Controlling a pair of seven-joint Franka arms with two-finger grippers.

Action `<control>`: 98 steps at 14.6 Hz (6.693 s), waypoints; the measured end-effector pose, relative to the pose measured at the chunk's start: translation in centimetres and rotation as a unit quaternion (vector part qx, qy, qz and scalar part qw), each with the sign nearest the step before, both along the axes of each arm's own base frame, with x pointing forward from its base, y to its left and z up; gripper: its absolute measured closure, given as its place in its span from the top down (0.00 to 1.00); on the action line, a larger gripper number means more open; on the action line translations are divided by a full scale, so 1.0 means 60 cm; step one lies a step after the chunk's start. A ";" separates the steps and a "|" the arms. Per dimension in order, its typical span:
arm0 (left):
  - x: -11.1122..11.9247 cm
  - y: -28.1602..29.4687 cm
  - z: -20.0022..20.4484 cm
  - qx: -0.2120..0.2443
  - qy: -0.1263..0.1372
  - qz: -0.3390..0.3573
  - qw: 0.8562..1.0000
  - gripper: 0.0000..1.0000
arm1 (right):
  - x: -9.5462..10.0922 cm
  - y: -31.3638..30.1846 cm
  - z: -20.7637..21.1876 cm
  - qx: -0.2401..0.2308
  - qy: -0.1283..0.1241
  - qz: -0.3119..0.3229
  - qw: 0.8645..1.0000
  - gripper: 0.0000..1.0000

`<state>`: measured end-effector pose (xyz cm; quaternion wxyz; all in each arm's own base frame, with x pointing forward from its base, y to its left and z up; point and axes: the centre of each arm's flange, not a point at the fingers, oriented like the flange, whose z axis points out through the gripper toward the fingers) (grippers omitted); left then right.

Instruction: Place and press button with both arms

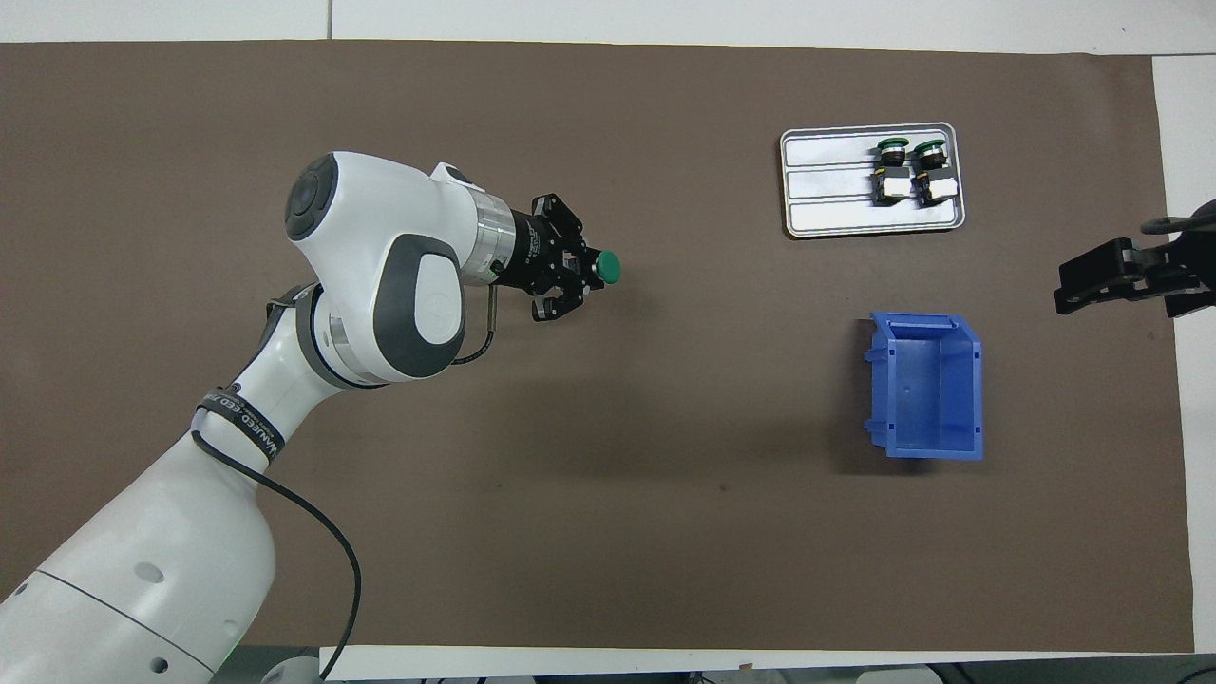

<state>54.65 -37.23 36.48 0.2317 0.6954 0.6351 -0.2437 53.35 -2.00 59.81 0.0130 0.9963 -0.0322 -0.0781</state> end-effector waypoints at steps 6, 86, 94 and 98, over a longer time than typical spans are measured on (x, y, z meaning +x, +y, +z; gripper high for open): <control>-0.014 0.076 -0.044 -0.118 -0.006 0.027 0.993 0.33 | 0.000 0.000 0.000 0.000 0.000 0.000 1.000 0.99; -0.074 -0.038 0.069 0.126 -0.250 -0.368 0.887 0.07 | 0.000 0.000 0.000 0.000 0.000 0.000 1.000 0.99; -0.071 -0.086 0.010 0.134 -0.252 -0.384 0.878 0.04 | 0.000 0.000 0.000 0.000 0.000 0.000 1.000 0.99; -0.067 -0.081 0.009 0.135 -0.255 -0.388 0.875 0.04 | 0.000 0.000 0.000 0.000 0.000 0.000 1.000 0.99</control>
